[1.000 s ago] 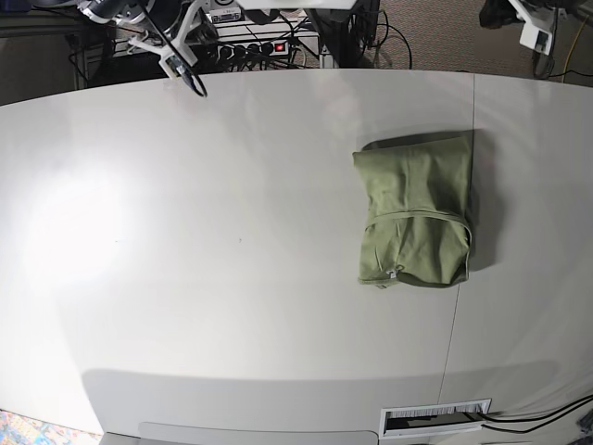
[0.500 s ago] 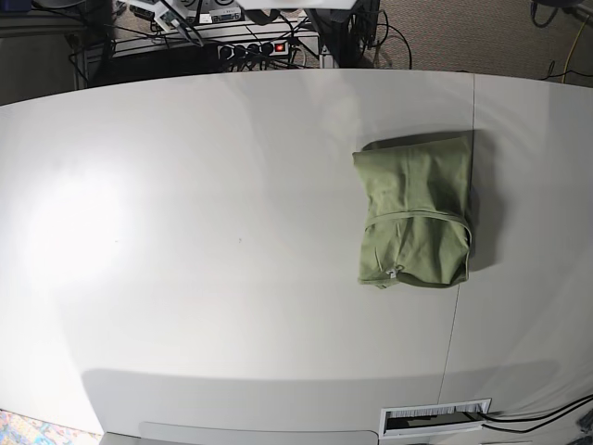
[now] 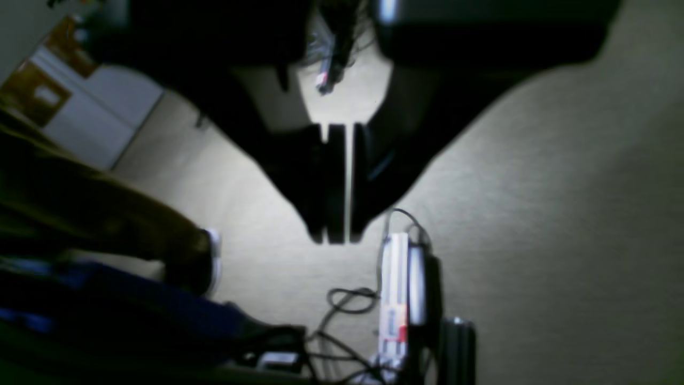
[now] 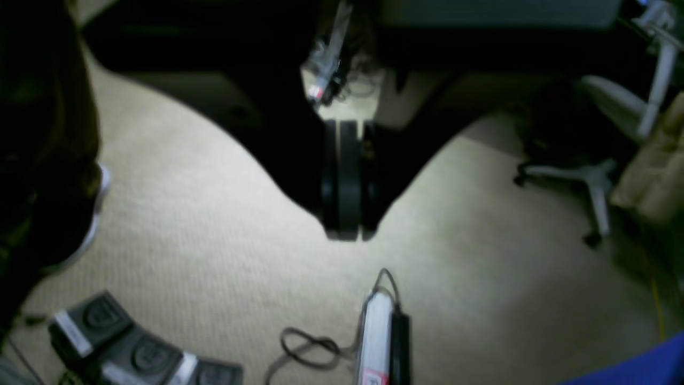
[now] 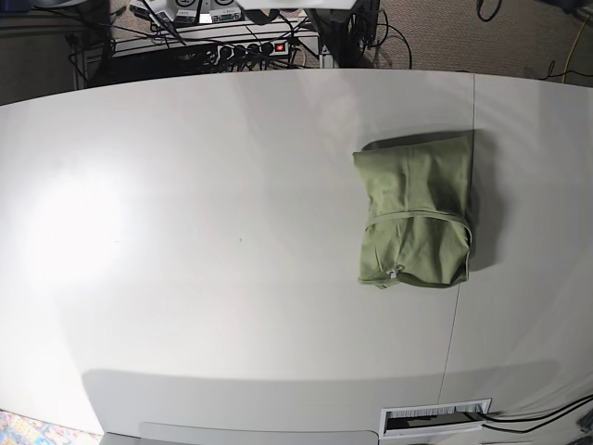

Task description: Fold the T-shirt properly

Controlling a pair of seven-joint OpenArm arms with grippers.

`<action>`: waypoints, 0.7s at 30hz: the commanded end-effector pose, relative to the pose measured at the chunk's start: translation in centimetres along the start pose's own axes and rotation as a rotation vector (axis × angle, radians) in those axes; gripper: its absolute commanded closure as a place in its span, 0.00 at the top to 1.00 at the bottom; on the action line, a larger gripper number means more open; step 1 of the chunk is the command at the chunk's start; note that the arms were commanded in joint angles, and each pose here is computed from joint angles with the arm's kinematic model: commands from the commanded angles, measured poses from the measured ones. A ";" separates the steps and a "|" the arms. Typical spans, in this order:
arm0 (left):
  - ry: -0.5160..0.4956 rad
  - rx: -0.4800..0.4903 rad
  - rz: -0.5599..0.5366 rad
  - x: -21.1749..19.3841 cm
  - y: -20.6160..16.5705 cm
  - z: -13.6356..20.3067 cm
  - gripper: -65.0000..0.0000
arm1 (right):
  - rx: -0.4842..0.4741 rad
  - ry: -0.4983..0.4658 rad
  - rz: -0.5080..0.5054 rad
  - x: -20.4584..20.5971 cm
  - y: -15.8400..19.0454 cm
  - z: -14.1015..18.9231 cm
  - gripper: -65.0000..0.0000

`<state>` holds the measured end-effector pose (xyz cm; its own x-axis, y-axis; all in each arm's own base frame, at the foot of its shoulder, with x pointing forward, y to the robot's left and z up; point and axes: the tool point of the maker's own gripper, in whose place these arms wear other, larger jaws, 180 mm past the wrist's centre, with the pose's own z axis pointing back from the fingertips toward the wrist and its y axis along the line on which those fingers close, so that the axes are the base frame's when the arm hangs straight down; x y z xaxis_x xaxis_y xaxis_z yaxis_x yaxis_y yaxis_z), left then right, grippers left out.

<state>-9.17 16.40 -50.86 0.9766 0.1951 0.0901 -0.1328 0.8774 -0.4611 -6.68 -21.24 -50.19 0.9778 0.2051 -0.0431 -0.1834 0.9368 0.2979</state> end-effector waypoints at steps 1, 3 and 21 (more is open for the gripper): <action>0.006 0.008 -0.004 -0.4 0.3 -0.2 0.00 | 0.000 0.000 -0.011 -0.2 -0.5 -0.2 0.00; 0.016 0.026 -0.009 -0.4 0.7 -1.6 0.00 | -0.001 0.002 -0.042 0.0 -1.3 -1.4 0.00; -0.063 0.184 0.133 1.1 2.6 -8.6 0.00 | 0.054 0.052 0.003 2.3 -1.8 -10.4 0.00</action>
<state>-6.72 15.07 -59.78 0.9390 0.3309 0.0941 -0.2898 0.9082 -0.3018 -5.01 -19.16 -60.97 0.9700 0.2237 -0.0951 -0.1781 0.9202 0.3486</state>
